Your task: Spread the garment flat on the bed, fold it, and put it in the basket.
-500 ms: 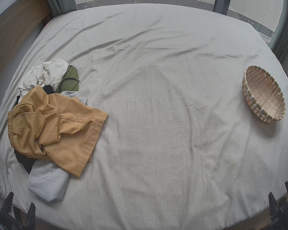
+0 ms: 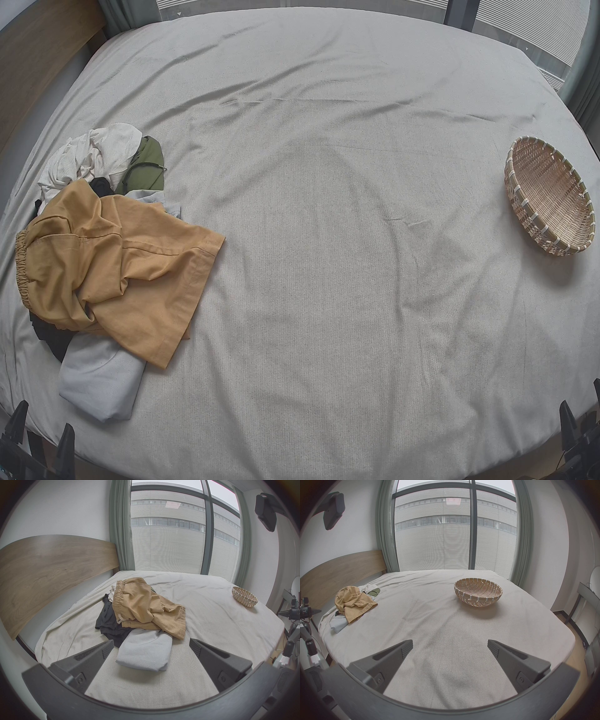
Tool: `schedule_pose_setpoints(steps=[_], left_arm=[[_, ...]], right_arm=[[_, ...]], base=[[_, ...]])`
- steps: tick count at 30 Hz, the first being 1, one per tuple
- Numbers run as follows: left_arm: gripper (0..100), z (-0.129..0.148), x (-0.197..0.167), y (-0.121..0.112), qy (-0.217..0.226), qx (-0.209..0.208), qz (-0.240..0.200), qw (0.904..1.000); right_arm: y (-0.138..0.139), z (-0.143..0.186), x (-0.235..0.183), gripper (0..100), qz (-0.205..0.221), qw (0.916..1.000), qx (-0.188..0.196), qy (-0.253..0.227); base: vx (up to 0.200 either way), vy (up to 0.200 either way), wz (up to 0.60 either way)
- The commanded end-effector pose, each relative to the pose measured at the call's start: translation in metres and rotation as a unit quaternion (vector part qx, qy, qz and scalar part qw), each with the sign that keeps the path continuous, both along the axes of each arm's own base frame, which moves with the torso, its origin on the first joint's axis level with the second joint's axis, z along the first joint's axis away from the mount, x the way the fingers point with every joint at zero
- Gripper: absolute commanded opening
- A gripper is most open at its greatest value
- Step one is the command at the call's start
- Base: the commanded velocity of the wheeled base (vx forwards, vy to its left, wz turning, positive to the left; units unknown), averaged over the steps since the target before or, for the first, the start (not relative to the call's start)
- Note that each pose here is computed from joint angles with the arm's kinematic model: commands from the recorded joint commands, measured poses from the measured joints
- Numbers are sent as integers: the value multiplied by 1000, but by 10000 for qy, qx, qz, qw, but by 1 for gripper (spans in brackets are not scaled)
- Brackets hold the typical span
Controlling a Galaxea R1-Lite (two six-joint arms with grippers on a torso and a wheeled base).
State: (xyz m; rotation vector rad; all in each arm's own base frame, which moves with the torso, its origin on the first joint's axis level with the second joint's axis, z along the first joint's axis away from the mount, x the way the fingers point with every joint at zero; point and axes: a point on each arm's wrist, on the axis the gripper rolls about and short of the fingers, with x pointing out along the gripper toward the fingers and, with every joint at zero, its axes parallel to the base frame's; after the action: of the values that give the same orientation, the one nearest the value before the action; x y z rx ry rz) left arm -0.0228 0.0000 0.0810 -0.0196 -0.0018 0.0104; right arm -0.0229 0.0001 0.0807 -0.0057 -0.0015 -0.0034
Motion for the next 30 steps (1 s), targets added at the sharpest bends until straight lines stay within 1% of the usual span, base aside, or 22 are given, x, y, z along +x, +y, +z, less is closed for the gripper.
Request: schedule_pose_setpoints(steps=[1,5,7,9,10,11,14,15,17,18,19,20,23,25,27,28,30], left_arm=[[100,-5,0,0,-7,-2,-6,10000],[100,-5,0,0,-15,-2,-14,10000],[100,-1,-1,0,-122,-32,-7,9999],[100,31,-9,0,-574,-34,-8,9983],[100,36,-9,0,-597,-27,-8,9982],[100,58,-10,0,-681,-26,-47,9977],[100,77,-3,0,-511,-183,-184,9984],[100,81,1,0,-406,-337,-319,9981],[100,92,15,-1,-108,-927,-671,9934],[100,103,23,-1,-16,-1262,-766,9890],[100,122,33,-2,0,-1656,-837,9826],[100,131,40,-3,4,-1784,-854,9803],[100,161,63,-5,-32,-1942,-808,9776],[100,173,73,-5,-69,-1942,-699,9785],[100,178,79,-3,-78,-1933,-537,9796],[100,181,87,0,-55,-1918,-259,9811],[100,181,95,5,24,-1926,15,9813]], right_arm=[[0,-5,0,100,2,10000,-2,7],[0,-5,0,100,2,10000,6,7],[0,-5,0,100,2,10000,6,7],[0,-5,0,100,2,10000,6,7],[0,-5,0,100,2,10000,6,7],[0,-5,0,100,2,10000,6,7],[0,-5,0,100,9,10000,6,7],[0,-5,0,100,2,10000,13,7],[0,-5,0,100,2,10000,6,7],[0,-5,0,100,9,10000,6,7],[0,-5,0,100,9,10000,6,7],[0,-5,0,100,9,10000,6,7],[0,-5,0,100,9,10000,6,7],[0,-5,0,100,9,10000,6,7],[0,-5,0,100,9,10000,6,7],[0,-5,0,100,9,10000,6,7],[0,-5,0,100,9,10000,13,7]], base=[[0,0,0],[0,0,0],[0,0,0],[0,0,0],[0,0,0],[0,0,0],[0,0,0],[0,0,0],[0,0,0],[0,0,0],[0,0,0],[0,0,0],[0,0,0],[0,0,0],[0,0,0],[0,0,0],[0,0,0]])
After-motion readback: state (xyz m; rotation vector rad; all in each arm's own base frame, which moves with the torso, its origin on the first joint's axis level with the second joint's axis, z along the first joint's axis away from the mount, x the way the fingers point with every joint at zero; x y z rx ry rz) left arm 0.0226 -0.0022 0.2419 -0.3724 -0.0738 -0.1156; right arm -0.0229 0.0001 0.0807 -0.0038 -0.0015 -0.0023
